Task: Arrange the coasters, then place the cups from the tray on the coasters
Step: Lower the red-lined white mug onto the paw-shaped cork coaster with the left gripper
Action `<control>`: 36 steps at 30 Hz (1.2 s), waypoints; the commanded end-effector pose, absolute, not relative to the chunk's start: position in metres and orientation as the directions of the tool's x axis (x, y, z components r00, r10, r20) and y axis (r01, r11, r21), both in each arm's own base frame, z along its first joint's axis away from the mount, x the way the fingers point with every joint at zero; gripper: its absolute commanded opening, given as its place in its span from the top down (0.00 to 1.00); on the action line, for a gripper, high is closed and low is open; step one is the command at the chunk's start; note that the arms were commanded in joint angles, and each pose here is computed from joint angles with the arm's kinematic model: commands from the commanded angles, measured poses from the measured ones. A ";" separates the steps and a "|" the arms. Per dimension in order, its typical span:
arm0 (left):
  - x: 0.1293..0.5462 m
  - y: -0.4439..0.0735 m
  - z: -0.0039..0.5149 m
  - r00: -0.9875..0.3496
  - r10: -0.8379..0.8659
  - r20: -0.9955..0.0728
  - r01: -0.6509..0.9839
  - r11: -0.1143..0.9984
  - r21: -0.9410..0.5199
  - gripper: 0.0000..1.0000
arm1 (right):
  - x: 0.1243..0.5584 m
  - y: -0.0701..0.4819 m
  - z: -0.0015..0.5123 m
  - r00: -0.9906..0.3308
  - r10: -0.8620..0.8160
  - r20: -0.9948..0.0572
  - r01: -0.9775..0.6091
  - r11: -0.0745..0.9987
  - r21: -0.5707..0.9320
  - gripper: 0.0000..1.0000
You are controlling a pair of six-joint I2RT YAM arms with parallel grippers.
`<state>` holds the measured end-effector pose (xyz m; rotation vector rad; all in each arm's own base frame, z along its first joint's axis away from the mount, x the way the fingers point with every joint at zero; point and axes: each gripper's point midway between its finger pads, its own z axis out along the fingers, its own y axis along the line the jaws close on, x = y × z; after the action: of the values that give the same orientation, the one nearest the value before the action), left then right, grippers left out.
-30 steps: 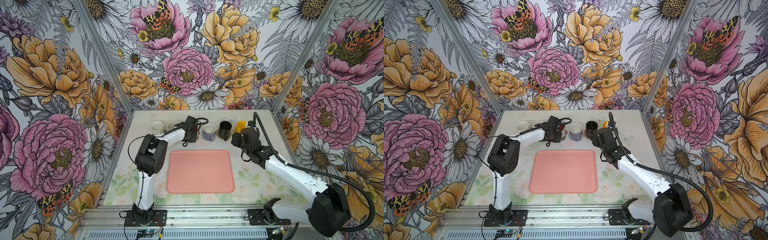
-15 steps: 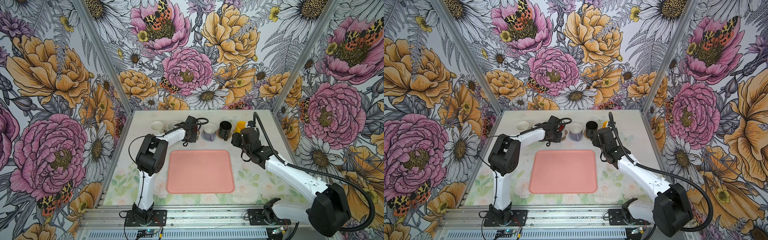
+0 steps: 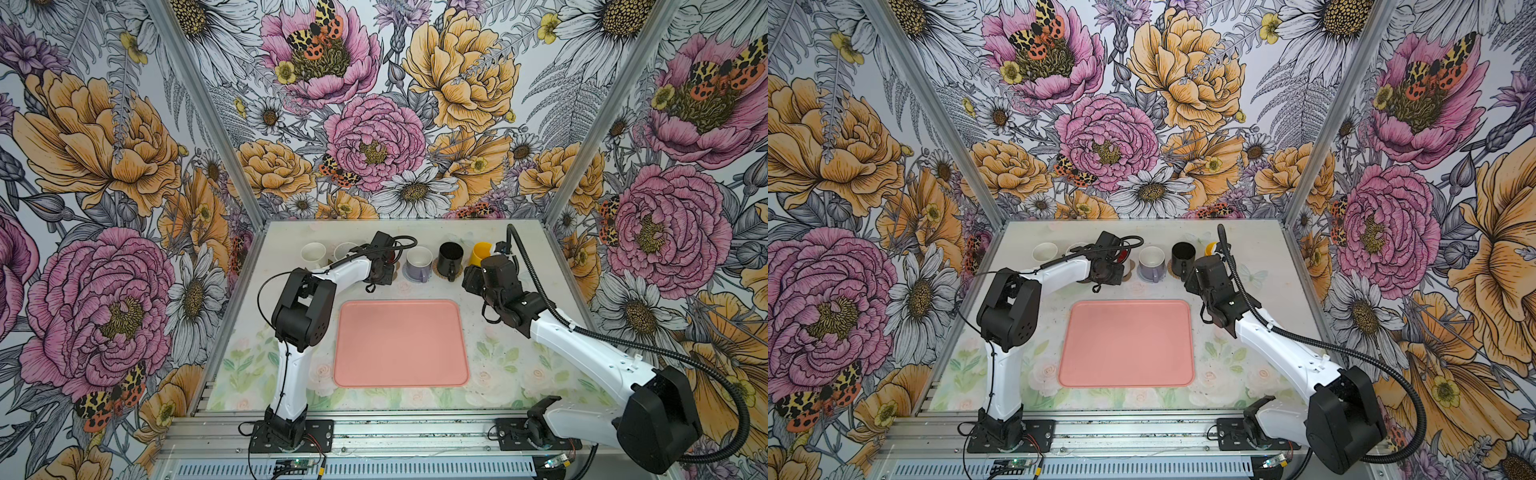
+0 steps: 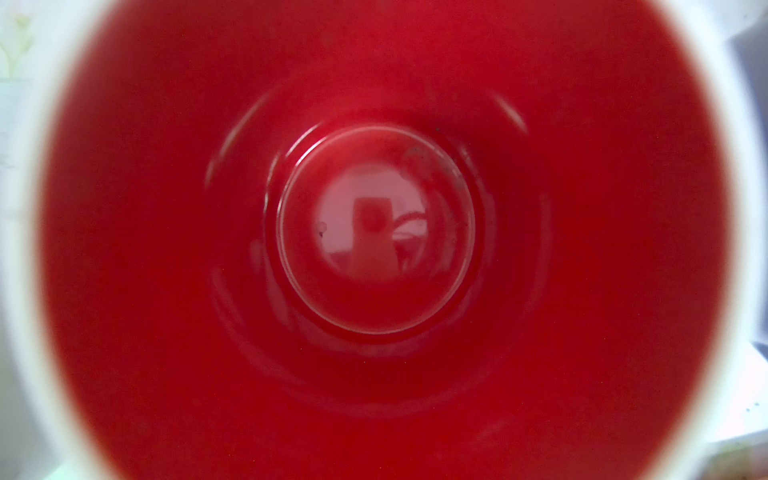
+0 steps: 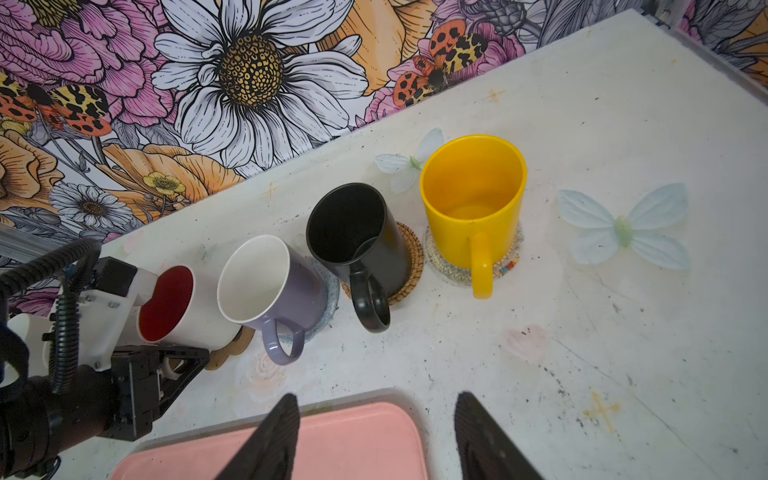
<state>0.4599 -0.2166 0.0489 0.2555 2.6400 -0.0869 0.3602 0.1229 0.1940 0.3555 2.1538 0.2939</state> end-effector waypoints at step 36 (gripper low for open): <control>0.477 -0.212 0.065 -0.837 0.146 -0.527 0.170 0.985 0.003 0.58 | 0.361 0.121 0.192 -0.547 0.373 -0.750 0.149 0.925 0.351 0.38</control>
<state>0.4634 -0.2141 0.0520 0.2409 2.6283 -0.0633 0.3593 0.1226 0.1912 0.3594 2.1601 0.2956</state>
